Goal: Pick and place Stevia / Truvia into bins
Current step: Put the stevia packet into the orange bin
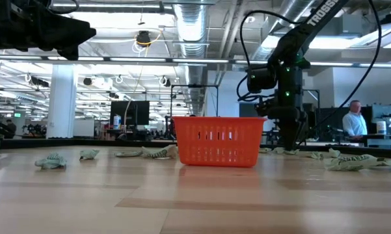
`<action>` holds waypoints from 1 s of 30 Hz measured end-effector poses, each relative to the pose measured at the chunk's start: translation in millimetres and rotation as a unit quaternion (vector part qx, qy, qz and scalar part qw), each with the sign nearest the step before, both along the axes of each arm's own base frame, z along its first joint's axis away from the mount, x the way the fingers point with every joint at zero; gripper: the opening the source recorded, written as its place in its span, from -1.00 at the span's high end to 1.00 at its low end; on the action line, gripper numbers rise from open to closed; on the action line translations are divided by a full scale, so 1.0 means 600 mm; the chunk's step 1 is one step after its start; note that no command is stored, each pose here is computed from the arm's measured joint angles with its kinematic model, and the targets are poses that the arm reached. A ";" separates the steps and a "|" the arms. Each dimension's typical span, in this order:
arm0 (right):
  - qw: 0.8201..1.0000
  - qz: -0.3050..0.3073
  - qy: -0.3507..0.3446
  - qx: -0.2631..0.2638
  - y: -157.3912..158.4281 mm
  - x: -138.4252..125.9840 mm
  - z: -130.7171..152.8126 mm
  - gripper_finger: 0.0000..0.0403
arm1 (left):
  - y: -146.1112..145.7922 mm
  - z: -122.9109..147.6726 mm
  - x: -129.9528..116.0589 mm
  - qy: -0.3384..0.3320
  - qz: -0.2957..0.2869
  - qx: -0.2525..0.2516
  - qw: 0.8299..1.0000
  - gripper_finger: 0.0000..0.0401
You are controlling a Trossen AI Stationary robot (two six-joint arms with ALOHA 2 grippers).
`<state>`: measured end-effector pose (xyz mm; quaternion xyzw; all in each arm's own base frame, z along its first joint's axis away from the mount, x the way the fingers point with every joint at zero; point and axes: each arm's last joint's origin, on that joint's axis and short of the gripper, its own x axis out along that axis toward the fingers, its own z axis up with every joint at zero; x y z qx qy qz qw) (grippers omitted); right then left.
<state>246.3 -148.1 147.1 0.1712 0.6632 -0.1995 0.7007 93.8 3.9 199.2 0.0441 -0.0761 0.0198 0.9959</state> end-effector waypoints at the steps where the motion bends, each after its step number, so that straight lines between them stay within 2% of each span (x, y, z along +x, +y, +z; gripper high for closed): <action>1: 1.000 0.001 -0.001 -0.001 0.001 0.001 0.000 0.39 | 0.000 0.000 0.000 0.000 0.000 0.000 1.000 0.48; 12: 0.999 0.030 -0.033 -0.021 0.005 0.018 0.001 0.54 | 0.000 -0.001 0.000 0.002 0.000 0.002 1.000 0.48; 18: 0.997 0.068 -0.029 -0.024 0.005 0.017 0.001 0.60 | 0.002 0.006 -0.001 -0.020 0.018 -0.002 1.000 0.48; 25: 0.997 0.065 -0.026 -0.026 0.005 0.016 0.001 0.62 | 0.002 0.006 -0.001 -0.020 0.016 -0.010 1.000 0.48; 30: 0.997 0.065 -0.025 -0.028 0.004 0.016 0.001 0.78 | 0.003 0.006 -0.001 -0.020 0.026 -0.020 0.999 0.48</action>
